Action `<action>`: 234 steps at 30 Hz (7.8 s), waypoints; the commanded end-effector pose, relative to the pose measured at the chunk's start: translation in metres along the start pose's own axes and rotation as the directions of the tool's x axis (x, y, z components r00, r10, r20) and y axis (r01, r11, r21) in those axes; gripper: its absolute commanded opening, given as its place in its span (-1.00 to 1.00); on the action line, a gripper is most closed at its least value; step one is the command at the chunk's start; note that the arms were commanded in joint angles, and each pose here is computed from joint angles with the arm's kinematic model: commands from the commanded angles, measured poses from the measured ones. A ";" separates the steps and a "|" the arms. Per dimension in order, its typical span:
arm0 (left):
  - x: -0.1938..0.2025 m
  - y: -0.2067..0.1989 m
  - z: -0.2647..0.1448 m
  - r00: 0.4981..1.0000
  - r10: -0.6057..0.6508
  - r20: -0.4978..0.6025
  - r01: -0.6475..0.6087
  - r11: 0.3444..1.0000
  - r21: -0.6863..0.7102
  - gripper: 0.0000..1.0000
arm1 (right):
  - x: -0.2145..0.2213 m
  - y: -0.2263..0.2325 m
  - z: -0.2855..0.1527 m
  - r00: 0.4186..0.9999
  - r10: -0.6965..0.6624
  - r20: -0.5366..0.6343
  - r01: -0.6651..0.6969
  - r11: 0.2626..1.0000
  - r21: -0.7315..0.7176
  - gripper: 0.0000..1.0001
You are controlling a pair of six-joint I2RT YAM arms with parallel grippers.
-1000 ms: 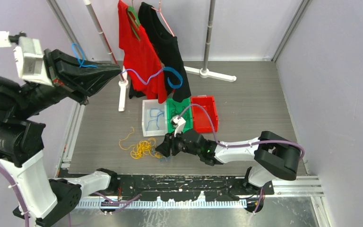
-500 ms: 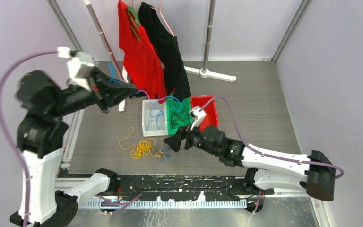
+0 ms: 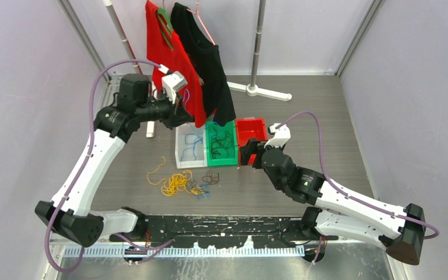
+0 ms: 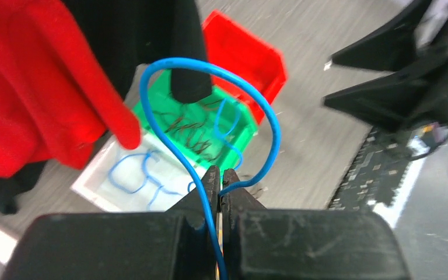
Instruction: Untangle the cables
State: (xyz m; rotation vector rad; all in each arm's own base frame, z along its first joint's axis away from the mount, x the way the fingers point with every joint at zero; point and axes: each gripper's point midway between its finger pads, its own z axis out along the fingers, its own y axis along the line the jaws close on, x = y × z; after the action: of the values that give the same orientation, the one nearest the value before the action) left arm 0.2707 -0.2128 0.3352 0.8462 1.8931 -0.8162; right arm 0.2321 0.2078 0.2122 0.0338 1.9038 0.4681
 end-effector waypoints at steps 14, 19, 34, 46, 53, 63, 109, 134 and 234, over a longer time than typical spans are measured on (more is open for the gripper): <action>0.090 0.110 0.048 0.919 0.229 -0.320 -0.313 0.918 -0.242 -1.00 | -0.008 -0.022 -0.005 0.998 0.036 0.051 -0.040 0.996 0.081 0.70; 0.110 0.117 0.057 0.903 0.239 -0.358 -0.331 0.917 -0.222 -1.00 | -0.007 -0.021 -0.005 0.998 0.039 0.043 -0.042 0.996 0.078 0.70; 0.162 0.091 0.096 0.891 0.033 -0.453 -0.047 0.999 -0.022 0.12 | -0.021 -0.013 -0.009 0.999 0.030 0.043 -0.032 0.998 0.058 0.70; 0.112 0.083 0.062 0.923 0.140 -0.358 -0.173 0.983 -0.061 0.38 | -0.019 0.004 -0.006 1.000 0.014 0.003 -0.014 1.000 -0.004 0.68; 0.134 0.037 0.016 0.899 0.156 -0.409 -0.120 0.987 0.111 0.46 | 0.017 0.043 0.011 0.988 -0.058 -0.146 0.037 0.989 -0.144 0.63; 0.220 0.006 -0.028 0.832 0.203 -0.517 -0.086 0.967 0.241 0.35 | 0.074 0.100 0.035 0.947 -0.127 -0.293 0.034 0.953 -0.302 0.50; 0.349 0.065 -0.052 0.522 0.535 -0.664 -0.436 0.837 0.332 -0.92 | 0.174 0.119 0.004 0.808 -0.277 -0.520 0.100 0.934 -0.342 -0.84; 0.341 0.066 -0.076 0.475 0.490 -0.731 -0.336 0.869 0.364 -1.00 | 0.039 0.118 -0.019 0.920 -0.132 -0.368 0.015 0.953 -0.303 -0.98; 0.011 -0.069 -0.027 0.981 -0.121 0.154 0.049 0.912 0.406 0.12 | -0.163 0.269 -0.029 0.964 0.225 -0.144 -0.261 0.676 -0.689 -0.98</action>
State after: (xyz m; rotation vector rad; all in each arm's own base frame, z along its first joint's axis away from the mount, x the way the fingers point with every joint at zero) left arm 0.2037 -0.2211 0.3229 0.9483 1.7127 -1.2513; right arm 0.2209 0.4091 0.4118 -0.2511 1.7848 1.2743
